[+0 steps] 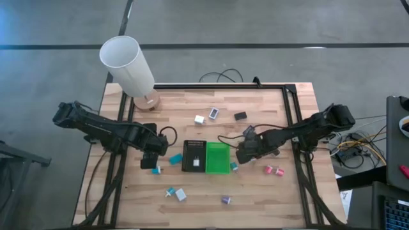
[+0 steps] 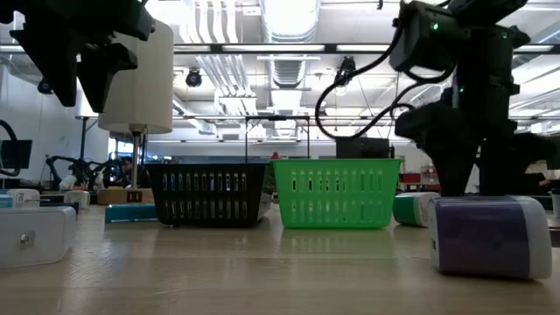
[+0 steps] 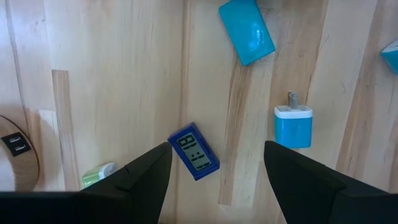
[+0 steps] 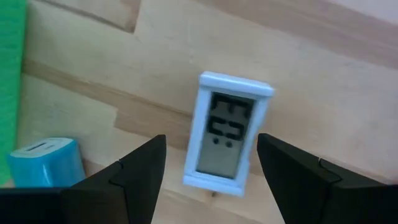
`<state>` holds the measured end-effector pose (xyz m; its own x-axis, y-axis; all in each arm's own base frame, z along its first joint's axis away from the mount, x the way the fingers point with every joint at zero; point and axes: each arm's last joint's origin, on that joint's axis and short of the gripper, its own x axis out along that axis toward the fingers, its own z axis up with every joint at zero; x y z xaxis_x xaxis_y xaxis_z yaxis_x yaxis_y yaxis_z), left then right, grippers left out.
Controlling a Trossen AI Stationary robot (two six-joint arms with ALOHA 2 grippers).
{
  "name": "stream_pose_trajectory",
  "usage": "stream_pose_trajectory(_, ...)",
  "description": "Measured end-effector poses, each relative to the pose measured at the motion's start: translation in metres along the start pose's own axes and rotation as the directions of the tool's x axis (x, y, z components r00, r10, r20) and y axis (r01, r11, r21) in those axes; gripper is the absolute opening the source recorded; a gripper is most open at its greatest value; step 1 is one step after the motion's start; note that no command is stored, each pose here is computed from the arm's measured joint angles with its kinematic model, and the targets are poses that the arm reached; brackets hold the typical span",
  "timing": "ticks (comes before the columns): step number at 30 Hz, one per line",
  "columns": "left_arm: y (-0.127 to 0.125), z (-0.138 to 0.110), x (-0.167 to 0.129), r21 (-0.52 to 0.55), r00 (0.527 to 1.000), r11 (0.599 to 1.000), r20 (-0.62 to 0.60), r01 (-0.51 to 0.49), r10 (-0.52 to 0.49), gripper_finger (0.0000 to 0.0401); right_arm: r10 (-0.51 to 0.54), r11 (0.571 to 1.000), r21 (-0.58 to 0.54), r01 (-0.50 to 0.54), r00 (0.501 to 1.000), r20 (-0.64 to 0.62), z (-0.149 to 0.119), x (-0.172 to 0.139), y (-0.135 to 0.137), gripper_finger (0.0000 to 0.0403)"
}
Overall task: Pick & Place Office items
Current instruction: Put the white timer into the green bin
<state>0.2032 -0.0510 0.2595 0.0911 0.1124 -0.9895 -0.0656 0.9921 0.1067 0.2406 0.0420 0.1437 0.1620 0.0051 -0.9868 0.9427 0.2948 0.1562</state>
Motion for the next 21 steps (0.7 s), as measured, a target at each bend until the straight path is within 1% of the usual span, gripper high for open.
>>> stream_pose_trajectory(5,0.0002,-0.0005,-0.0002,0.001,1.0,1.0,-0.003,-0.003,0.003,0.0261,-0.02,1.0,-0.019,0.019,1.0,-0.008,0.0001,0.009,0.0038,0.0254)
stream_pose_trajectory(10,0.0003,-0.0008,-0.0002,0.001,1.0,1.0,-0.006,-0.004,0.004,0.0261,-0.038,0.999,-0.009,0.038,0.999,-0.017,0.0004,0.0037,0.0069,0.0251)
stream_pose_trajectory(15,0.0004,-0.0012,-0.0003,-0.003,1.0,1.0,-0.009,-0.004,0.004,0.0261,-0.051,0.999,-0.006,0.051,0.998,-0.023,0.0008,0.0005,0.0101,0.0235)
stream_pose_trajectory(21,0.0005,-0.0017,-0.0003,-0.009,1.0,1.0,-0.013,-0.005,0.005,0.0261,-0.1,0.995,-0.007,0.1,0.994,-0.038,0.0005,0.0098,0.0104,0.0213)
